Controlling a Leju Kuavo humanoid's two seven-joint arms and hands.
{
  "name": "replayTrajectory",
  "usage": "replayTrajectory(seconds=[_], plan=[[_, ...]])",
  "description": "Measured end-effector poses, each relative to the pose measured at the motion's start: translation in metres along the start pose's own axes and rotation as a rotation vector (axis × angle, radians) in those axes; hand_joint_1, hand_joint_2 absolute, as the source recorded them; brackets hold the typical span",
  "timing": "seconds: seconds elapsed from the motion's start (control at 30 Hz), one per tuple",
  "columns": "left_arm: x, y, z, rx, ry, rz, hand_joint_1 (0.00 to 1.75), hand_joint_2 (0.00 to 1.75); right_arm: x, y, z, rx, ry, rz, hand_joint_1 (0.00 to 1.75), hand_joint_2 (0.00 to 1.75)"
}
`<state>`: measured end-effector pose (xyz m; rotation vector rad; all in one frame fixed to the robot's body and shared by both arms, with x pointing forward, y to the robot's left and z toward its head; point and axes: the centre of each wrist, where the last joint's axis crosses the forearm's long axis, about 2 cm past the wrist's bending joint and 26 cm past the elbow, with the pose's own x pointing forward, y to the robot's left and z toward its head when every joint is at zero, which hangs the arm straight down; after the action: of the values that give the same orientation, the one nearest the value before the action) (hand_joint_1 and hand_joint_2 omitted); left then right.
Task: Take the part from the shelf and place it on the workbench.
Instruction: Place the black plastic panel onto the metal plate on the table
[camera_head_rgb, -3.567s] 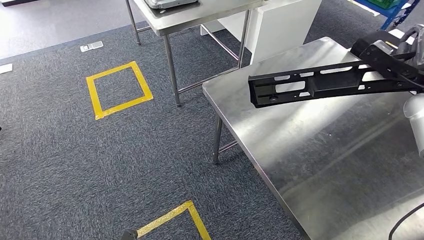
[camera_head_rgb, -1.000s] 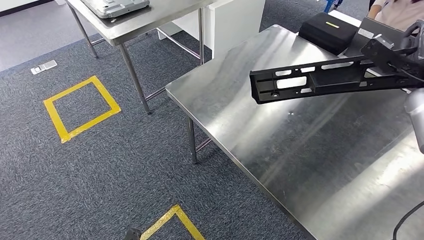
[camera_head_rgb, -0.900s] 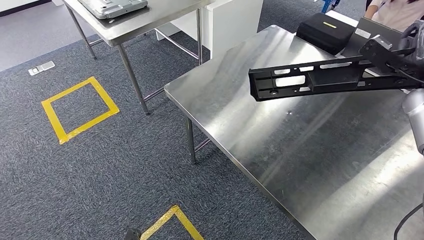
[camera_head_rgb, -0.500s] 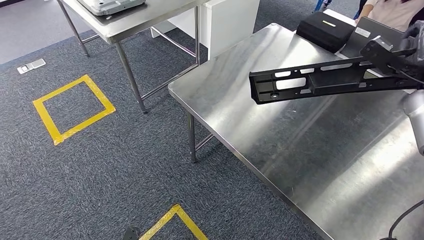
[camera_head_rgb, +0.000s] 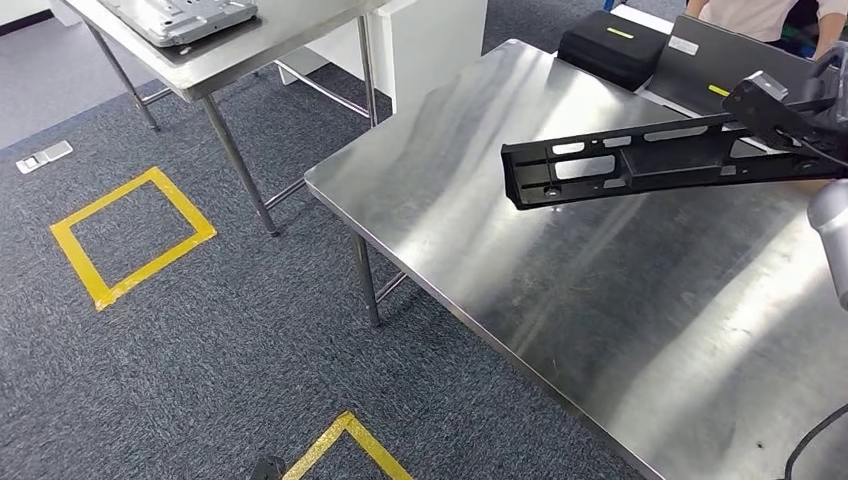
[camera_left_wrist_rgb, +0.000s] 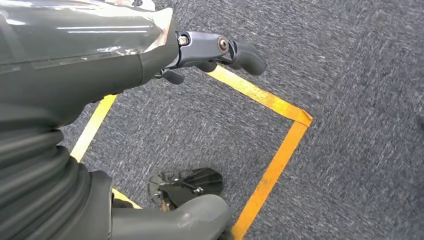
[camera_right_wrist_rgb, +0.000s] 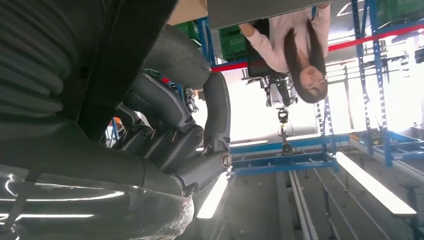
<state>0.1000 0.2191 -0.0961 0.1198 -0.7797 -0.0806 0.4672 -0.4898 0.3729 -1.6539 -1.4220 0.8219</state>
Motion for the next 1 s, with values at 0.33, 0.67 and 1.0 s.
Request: replayTrajectory(seconds=[0.33, 0.67, 1.0], plan=[[-0.0005, 0.0007, 0.0001, 0.001, -0.001, -0.001, 0.00, 1.75, 0.0014, 0.0032, 0.0017, 0.007, -0.001, -0.003, 1.75, 1.75], [0.0004, -0.0021, 0.0003, -0.032, -0.062, 0.003, 0.00, 1.75, -0.0066, 0.0091, 0.0076, 0.025, 0.011, 0.000, 1.75, 1.75], [-0.0004, -0.0014, 0.0003, -0.056, -0.088, 0.028, 0.00, 1.75, -0.0052, 0.0090, 0.0069, 0.024, 0.004, 0.001, 1.75, 1.75]])
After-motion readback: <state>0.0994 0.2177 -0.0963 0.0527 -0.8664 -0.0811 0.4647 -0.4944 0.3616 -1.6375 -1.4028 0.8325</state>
